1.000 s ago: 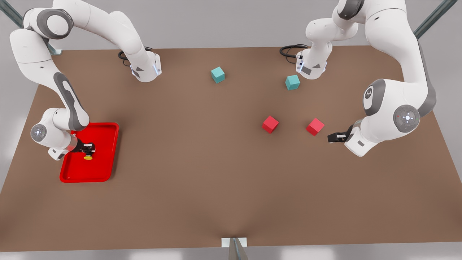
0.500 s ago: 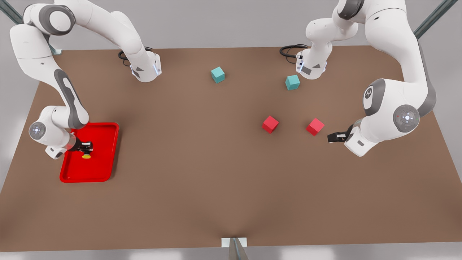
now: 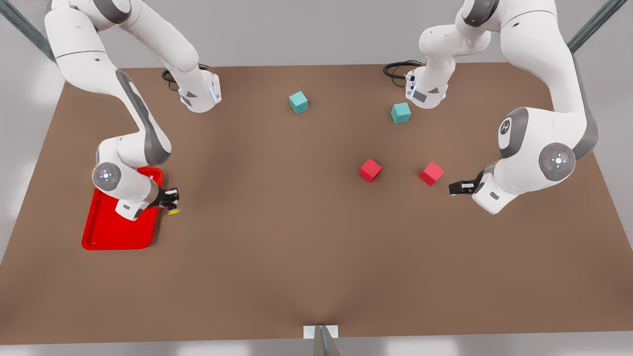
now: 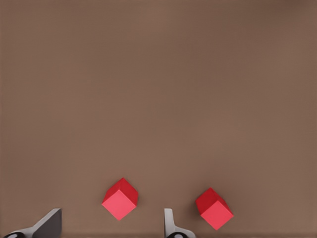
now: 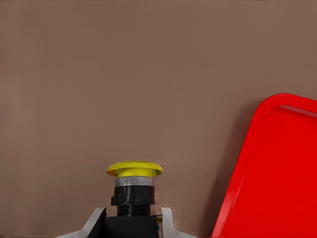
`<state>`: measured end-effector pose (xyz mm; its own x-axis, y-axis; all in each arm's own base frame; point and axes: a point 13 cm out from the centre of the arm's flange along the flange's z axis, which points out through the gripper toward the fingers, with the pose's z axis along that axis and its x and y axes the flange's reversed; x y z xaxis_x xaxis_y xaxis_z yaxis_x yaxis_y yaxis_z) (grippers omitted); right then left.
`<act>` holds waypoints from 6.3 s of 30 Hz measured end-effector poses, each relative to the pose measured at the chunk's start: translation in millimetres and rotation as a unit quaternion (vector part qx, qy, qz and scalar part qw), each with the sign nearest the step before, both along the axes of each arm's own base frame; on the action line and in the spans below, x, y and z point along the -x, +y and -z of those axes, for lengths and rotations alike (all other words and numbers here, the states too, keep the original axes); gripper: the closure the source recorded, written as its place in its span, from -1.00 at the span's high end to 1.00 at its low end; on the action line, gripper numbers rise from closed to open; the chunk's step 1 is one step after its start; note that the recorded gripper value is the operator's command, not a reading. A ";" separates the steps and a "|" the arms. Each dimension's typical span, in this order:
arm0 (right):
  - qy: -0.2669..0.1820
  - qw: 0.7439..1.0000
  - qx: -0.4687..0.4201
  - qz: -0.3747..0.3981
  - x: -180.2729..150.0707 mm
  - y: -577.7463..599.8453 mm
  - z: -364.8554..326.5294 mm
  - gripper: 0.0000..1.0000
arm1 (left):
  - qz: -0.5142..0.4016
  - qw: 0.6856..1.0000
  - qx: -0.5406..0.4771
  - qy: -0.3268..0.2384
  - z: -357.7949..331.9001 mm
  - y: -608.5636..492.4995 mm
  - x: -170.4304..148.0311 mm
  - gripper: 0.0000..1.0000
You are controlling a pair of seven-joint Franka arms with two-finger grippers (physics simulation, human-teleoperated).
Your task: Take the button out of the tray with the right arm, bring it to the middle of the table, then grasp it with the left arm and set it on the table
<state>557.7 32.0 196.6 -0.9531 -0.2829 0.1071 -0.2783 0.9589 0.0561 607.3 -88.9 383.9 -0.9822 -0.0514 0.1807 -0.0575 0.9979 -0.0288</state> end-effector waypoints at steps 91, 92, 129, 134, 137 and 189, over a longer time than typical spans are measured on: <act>0.053 0.980 0.000 0.193 -65.8 -78.3 -145.3 1.00 | -0.005 0.999 -0.041 0.024 320.2 -387.5 53.3 0.99; 0.053 0.980 0.000 0.192 -65.8 -78.3 -145.0 1.00 | -0.004 0.999 -0.039 0.022 321.6 -389.5 52.7 0.99; 0.062 0.982 0.012 0.175 -56.6 -79.6 -134.0 1.00 | -0.002 1.000 -0.024 0.007 312.4 -399.9 46.5 -0.05; 0.064 0.982 0.015 0.175 -50.5 -80.9 -132.5 1.00 | -0.011 1.000 -0.027 0.008 296.7 -400.3 47.5 -0.22; 0.064 0.983 0.016 0.174 -50.5 -80.6 -132.2 1.00 | -0.020 0.999 -0.031 0.010 296.0 -397.8 47.4 -0.31; 0.067 0.981 0.027 0.178 -16.0 -94.9 -163.8 1.00 | -0.150 0.897 -0.158 -0.385 296.2 -392.2 -33.9 -0.33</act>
